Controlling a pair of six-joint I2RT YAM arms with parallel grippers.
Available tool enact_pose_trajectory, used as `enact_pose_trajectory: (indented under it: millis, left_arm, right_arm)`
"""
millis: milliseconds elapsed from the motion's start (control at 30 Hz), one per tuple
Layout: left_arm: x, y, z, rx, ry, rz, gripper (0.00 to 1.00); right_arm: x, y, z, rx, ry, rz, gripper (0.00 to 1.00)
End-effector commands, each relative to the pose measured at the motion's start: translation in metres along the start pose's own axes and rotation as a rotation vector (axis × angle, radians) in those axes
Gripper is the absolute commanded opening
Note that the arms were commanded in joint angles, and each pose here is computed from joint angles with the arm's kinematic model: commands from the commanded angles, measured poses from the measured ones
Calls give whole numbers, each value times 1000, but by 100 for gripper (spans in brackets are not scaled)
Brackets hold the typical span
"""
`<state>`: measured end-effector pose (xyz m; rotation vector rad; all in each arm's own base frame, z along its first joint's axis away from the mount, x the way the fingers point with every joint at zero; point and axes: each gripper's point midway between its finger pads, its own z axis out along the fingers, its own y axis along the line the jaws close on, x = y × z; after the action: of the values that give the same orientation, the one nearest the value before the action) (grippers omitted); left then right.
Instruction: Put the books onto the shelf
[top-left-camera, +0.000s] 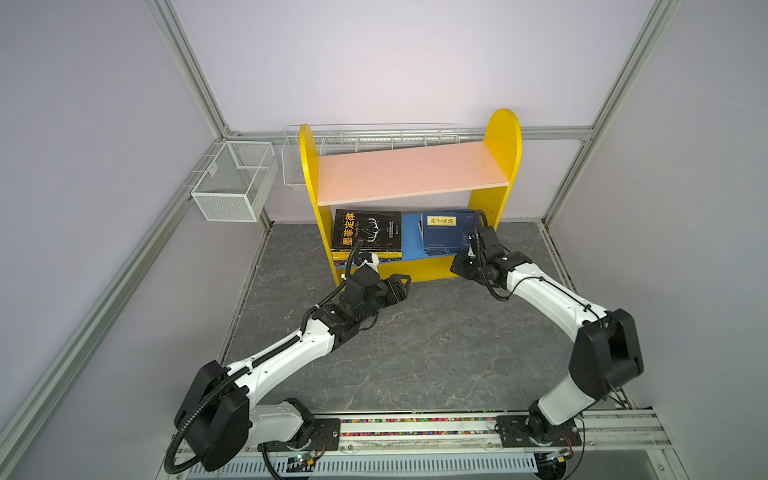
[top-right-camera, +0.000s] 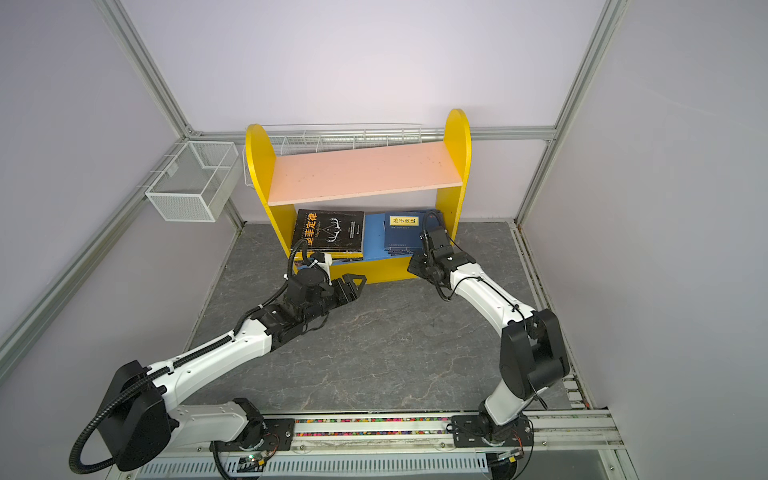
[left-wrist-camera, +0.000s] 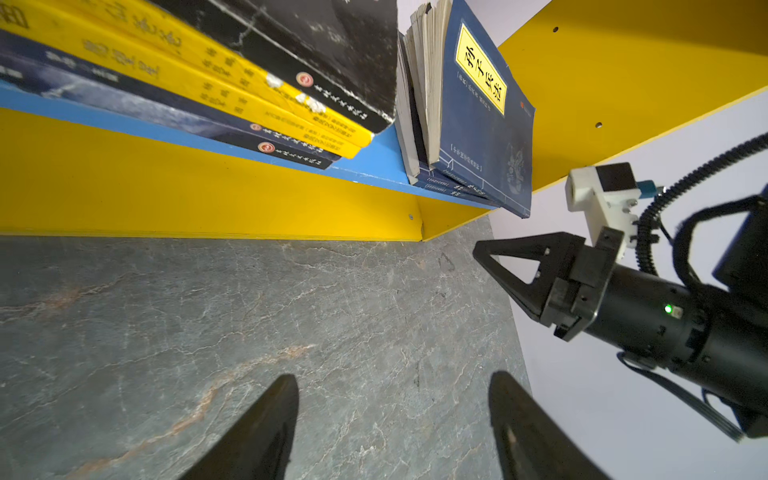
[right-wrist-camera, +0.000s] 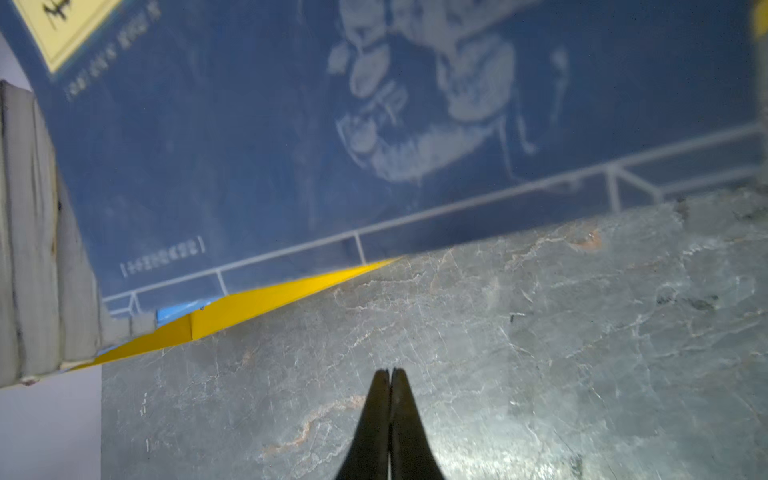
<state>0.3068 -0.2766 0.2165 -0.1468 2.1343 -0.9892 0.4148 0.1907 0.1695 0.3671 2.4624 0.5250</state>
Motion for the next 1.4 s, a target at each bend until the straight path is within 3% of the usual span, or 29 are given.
enact_pose_trajectory:
  millis: [0,533,800,1000,1367]
  left_arm:
    - [0,7,-6,-22,-12,-6,73]
    - [2,11,-9,-44,-11,10,73]
    - [3,12,-6,-43,-6,12,73]
    - [3,11,-5,-37,-8,6,73]
    - [5,9,-4,-30,-1,6,72]
  right_arm:
    - [-9,6,4,4,-8,-25,6]
    - [-77,-20,5,60,-133,66,6]
    - [-72,-17,2,17,-127,65,6]
    - [-45,11,-7,-57,-87,-9,6]
    - [-17,63,13,-171,-13,-45,6]
